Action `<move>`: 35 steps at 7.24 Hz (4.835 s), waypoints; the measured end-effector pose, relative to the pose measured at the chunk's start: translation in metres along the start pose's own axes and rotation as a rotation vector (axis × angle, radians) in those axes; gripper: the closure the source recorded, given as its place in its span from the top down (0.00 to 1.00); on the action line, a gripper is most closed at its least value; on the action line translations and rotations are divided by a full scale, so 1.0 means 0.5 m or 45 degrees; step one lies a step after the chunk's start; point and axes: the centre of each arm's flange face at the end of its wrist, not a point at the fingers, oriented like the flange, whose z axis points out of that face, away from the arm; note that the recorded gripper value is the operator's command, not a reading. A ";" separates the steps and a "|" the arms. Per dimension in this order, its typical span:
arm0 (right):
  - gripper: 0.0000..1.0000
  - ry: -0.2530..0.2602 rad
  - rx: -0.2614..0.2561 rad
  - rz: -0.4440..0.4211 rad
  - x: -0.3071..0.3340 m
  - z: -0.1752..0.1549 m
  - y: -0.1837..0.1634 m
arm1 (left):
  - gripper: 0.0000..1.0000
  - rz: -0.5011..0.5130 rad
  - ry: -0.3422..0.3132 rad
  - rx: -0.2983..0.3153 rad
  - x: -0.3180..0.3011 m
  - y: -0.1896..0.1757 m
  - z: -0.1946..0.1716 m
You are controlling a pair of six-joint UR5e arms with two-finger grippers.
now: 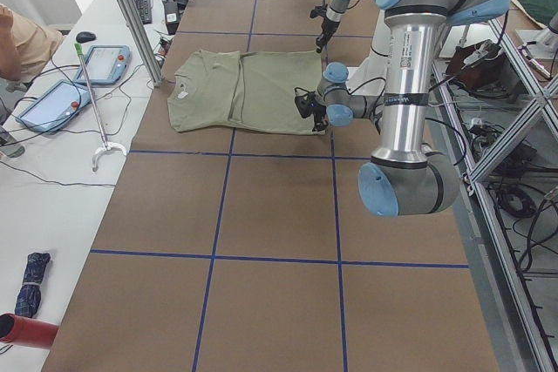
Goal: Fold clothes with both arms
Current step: 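Grasp the hem corners with both grippers, then lift the hem with both grippers, fold it toward the collar, and release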
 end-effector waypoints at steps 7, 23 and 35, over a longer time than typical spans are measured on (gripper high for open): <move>0.00 0.001 -0.002 0.000 0.000 0.001 0.003 | 0.68 0.009 -0.085 -0.019 -0.012 0.018 0.002; 0.00 0.009 -0.126 -0.014 0.082 -0.127 -0.017 | 0.00 -0.011 0.028 -0.255 0.067 0.131 -0.161; 0.00 -0.023 0.069 -0.128 -0.420 0.013 -0.580 | 0.00 0.229 0.154 0.315 0.303 -0.441 -0.131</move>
